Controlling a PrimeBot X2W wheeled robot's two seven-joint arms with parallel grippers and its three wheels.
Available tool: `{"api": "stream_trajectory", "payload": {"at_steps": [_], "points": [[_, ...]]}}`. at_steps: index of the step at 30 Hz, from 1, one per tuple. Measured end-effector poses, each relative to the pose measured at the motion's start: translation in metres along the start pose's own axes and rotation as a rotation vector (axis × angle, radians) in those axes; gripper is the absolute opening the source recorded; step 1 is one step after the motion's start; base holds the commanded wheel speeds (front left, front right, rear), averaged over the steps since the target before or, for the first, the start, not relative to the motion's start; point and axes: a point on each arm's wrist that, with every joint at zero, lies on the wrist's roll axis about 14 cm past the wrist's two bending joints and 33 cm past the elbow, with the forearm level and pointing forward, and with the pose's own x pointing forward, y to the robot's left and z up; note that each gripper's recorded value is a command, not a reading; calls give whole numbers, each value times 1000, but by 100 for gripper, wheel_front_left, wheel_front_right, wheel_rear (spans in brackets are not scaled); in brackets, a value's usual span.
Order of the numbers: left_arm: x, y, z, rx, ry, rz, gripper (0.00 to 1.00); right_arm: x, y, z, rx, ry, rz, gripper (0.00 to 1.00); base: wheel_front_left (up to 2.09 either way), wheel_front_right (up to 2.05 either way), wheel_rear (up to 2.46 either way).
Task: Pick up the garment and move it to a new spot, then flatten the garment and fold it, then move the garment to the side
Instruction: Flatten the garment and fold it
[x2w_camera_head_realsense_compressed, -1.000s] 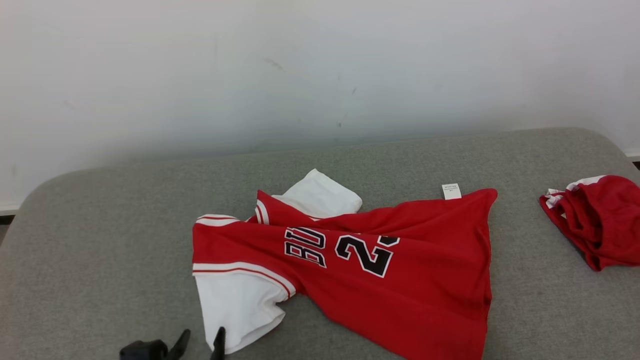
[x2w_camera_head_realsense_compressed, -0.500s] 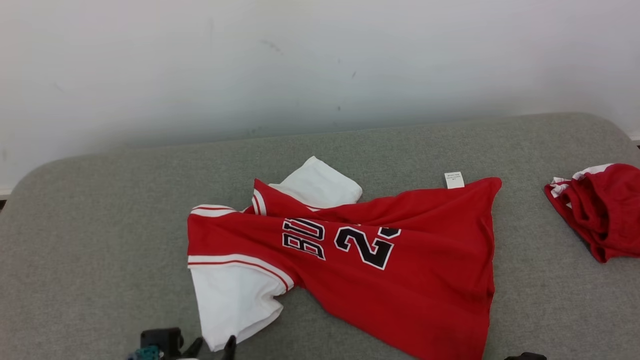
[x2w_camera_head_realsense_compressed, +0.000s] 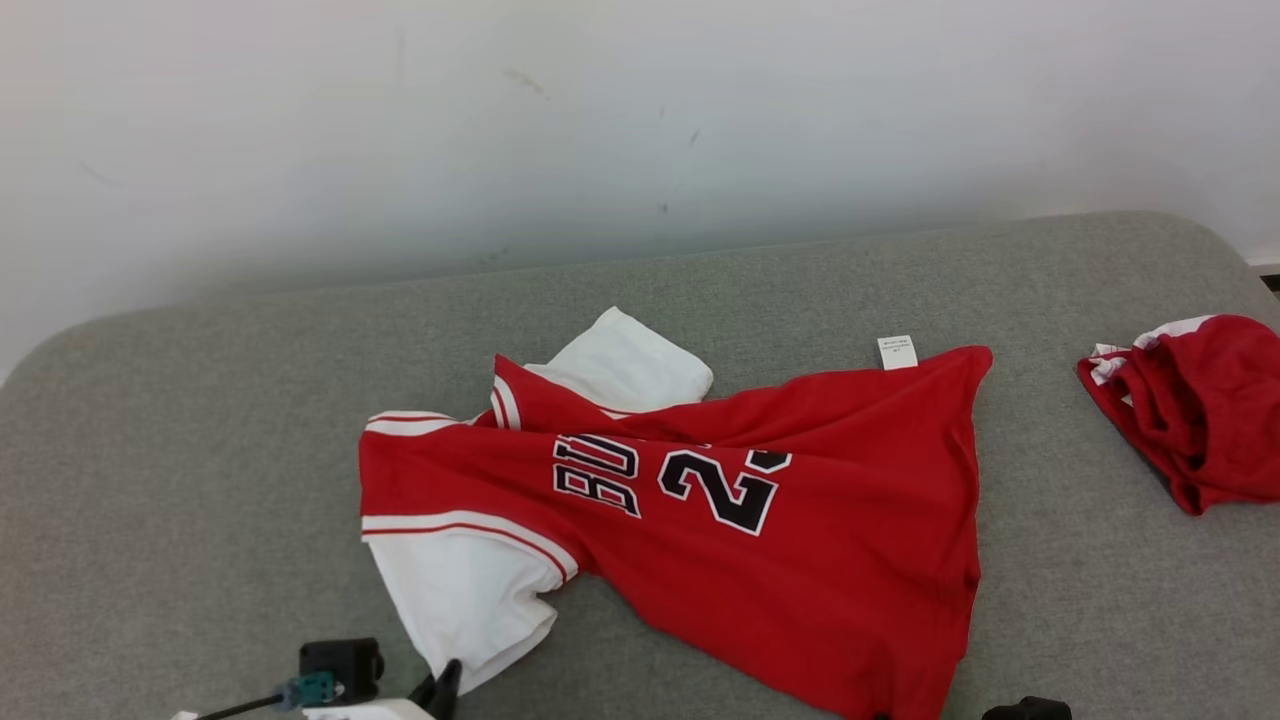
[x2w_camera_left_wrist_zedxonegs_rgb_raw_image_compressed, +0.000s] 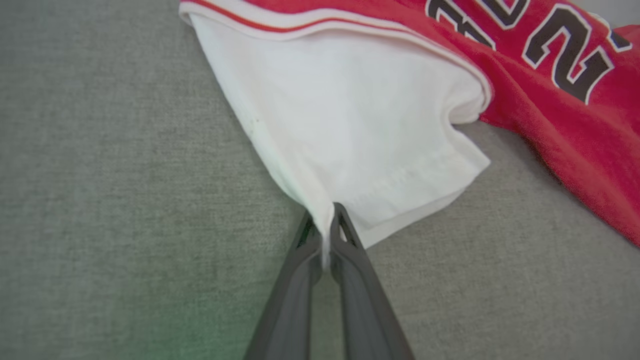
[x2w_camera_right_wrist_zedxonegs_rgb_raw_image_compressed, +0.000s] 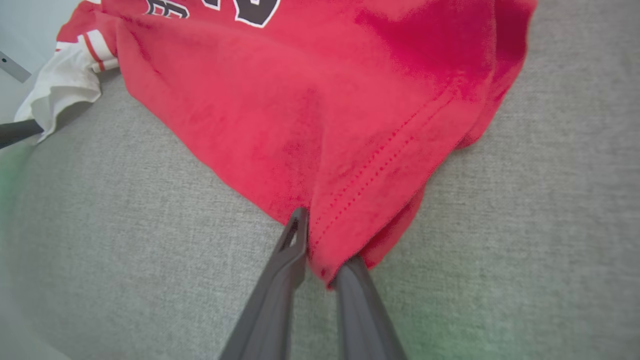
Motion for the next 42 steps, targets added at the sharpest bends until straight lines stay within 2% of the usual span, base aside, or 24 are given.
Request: {"api": "stream_trajectory", "payload": {"at_steps": [4,12,19,30,37,42], "points": [[-2,-1,8,-12,-40,-5,0,2,4,8,-3,-36,18,0,0,0,0],[-13,7,45,-1,-189,8,0,-1,5,49,-22,-200,53,0,0,0,0],[-15,8,101,59,-362,-23,0,1,13,91,-27,-291,117,0,0,0,0],[27,12,221,270,-512,-75,0,41,8,205,-100,-397,196,0,0,0,0],[73,1,286,299,-557,-134,0,85,-12,281,-173,-423,181,0,0,0,0],[100,2,320,346,-570,-135,0,108,-23,337,-175,-494,157,0,0,0,0]]}}
